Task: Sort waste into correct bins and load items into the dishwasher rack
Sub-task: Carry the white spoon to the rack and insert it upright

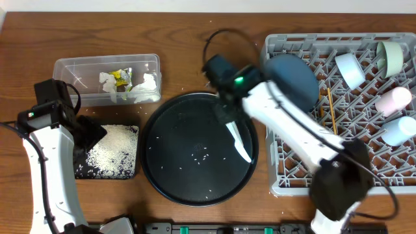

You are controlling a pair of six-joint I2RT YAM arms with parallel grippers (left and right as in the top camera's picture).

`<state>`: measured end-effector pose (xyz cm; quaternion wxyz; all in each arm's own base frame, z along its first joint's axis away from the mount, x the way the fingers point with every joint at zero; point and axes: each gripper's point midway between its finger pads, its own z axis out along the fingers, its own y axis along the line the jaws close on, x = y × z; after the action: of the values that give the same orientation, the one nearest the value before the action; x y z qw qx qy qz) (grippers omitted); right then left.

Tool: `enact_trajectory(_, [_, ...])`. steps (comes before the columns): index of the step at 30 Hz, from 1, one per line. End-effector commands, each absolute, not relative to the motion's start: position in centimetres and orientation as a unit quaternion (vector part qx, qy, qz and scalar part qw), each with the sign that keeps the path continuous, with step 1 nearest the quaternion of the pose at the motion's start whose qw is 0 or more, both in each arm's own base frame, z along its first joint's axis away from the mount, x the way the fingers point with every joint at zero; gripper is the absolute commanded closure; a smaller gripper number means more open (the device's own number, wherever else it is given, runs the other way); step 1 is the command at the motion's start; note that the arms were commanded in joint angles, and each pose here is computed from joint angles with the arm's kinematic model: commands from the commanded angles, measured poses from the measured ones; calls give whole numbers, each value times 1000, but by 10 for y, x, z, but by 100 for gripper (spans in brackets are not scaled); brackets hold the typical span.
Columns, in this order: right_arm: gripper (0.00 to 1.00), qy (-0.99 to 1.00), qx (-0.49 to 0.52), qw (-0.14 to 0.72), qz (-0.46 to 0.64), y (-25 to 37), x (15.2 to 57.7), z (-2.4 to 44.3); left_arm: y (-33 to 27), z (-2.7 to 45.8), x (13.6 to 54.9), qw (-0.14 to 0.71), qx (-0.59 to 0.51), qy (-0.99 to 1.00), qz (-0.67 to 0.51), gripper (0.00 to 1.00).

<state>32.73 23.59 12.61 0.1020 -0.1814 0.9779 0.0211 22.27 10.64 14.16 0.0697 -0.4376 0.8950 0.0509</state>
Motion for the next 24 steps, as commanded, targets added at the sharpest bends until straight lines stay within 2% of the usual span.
enact_trajectory(1, [99, 978, -138, 154, 23, 204, 349, 166, 107, 139, 221, 64, -442, 893, 52, 27])
enact_trajectory(11, [99, 981, -24, 189, -44, 73, 369, 209, 107, 139, 220, 64, -442, 893, 52, 27])
enact_trajectory(18, [99, 984, 36, 157, -79, -9, 366, 202, 107, 139, 221, 64, -442, 893, 52, 27])
enact_trajectory(24, [99, 988, 55, 115, -89, -46, 350, 177, 107, 139, 221, 64, -442, 893, 52, 27])
